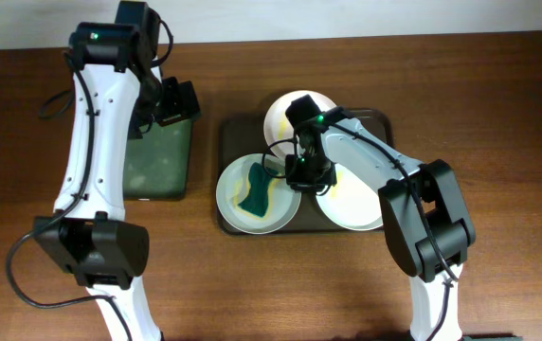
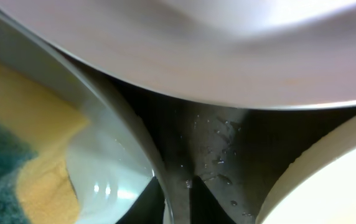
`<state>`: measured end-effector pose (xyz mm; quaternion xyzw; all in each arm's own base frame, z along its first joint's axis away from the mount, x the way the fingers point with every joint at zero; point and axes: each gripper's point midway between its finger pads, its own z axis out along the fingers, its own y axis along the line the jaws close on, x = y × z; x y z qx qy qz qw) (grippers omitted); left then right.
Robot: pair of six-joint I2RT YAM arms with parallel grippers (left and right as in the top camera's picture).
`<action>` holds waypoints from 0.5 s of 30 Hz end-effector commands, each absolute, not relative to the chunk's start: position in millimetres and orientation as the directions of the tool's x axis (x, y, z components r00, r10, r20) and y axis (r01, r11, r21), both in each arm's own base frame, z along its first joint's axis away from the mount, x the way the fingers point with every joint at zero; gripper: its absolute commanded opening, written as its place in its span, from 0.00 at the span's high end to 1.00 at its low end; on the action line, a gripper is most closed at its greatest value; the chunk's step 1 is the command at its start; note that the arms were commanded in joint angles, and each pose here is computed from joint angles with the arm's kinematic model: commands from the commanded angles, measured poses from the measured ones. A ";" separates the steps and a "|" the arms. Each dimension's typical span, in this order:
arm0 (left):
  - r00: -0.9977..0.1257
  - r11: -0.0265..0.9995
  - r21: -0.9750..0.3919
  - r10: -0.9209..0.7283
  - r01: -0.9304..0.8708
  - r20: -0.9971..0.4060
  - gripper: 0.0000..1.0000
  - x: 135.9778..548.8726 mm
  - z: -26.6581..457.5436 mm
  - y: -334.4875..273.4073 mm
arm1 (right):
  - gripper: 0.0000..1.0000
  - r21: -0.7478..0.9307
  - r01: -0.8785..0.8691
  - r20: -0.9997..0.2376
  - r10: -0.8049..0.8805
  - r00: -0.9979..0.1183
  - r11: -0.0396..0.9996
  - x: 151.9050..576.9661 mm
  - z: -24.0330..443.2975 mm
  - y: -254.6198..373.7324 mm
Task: Clean dirty plates on tray and stack at the side
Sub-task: 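Reach the right gripper to the front-left plate rim and grasp it, then grasp the sponge with the left gripper and scrub the held plate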
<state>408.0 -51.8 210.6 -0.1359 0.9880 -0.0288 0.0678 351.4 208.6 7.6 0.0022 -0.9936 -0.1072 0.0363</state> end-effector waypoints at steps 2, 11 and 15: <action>-0.968 0.976 -0.071 -0.214 -0.206 -0.131 0.08 407.7 209.8 -62.9 | 0.95 0.189 -0.002 0.085 -0.018 -0.996 0.982 344.0 -0.6 207.3; -0.998 0.957 -0.284 0.062 0.066 -0.023 0.20 394.5 166.0 -107.8 | 0.96 0.203 -0.053 0.051 -0.065 -0.997 0.978 350.0 -0.5 210.1; -0.989 0.931 -0.348 0.139 0.112 0.051 0.25 376.8 125.8 -120.5 | 0.96 0.219 -0.114 0.027 -0.123 -0.992 0.969 352.9 -0.1 212.3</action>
